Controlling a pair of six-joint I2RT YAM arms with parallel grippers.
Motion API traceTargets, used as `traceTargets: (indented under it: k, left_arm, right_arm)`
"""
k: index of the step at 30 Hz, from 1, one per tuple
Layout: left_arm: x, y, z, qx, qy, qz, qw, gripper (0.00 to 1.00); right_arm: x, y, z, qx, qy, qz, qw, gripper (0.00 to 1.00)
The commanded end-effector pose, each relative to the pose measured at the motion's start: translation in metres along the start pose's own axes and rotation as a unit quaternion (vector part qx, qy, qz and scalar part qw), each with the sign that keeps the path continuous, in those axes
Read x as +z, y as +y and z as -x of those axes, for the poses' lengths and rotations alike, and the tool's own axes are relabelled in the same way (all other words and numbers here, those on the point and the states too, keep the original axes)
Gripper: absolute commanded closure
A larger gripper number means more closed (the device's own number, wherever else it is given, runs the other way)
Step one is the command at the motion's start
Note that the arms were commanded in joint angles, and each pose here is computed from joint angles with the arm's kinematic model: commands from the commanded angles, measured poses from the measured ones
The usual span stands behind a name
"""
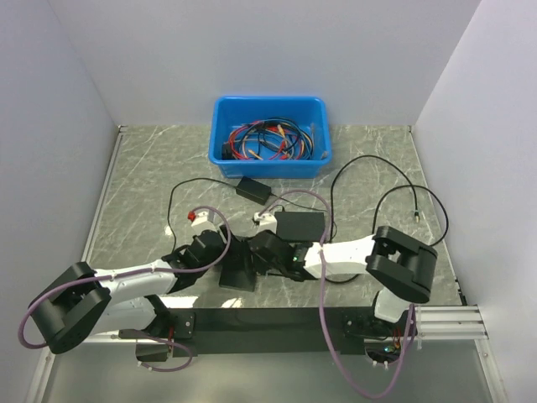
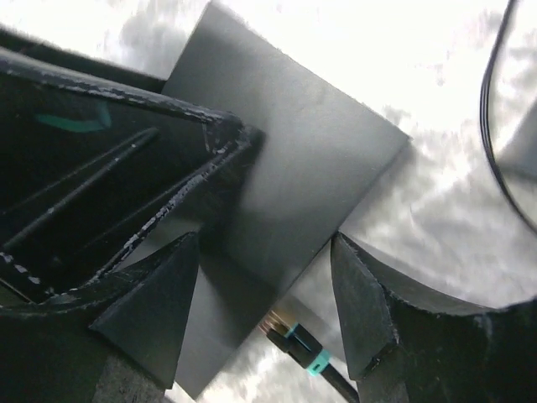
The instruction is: Insert the plug into the switch port
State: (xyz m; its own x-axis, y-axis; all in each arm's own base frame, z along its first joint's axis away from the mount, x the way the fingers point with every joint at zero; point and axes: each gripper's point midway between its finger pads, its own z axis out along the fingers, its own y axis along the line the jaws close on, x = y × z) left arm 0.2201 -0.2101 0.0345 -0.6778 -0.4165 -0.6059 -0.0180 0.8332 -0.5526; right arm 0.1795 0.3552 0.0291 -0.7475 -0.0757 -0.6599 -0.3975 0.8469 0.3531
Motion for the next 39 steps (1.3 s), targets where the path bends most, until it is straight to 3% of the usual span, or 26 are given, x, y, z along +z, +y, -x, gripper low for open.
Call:
traceTargets:
  k: [1,12,20,29,39]
  left_arm:
    - [-0.002,0.014,-0.015,0.002,0.032,0.039,0.999,0.29]
    - [0.016,0.02,0.022,-0.003,0.0,0.06,0.998,0.27]
    - [0.018,0.017,0.055,0.016,-0.025,0.064,0.997,0.26]
    - [-0.01,0.006,0.085,0.043,-0.061,0.062,0.995,0.25]
    - [-0.045,-0.024,0.106,0.076,-0.07,0.006,0.995,0.26]
  right_arm:
    - [0.021,0.025,0.019,-0.012,-0.008,0.026,1.0,0.3]
    - [0.054,0.014,0.086,0.015,-0.042,0.018,0.999,0.31]
    - [0.052,0.011,0.096,0.009,-0.051,0.012,0.999,0.31]
    - [0.007,0.004,0.116,-0.006,-0.092,0.002,0.996,0.29]
    - [-0.08,-0.006,0.15,-0.012,-0.159,-0.013,0.987,0.28]
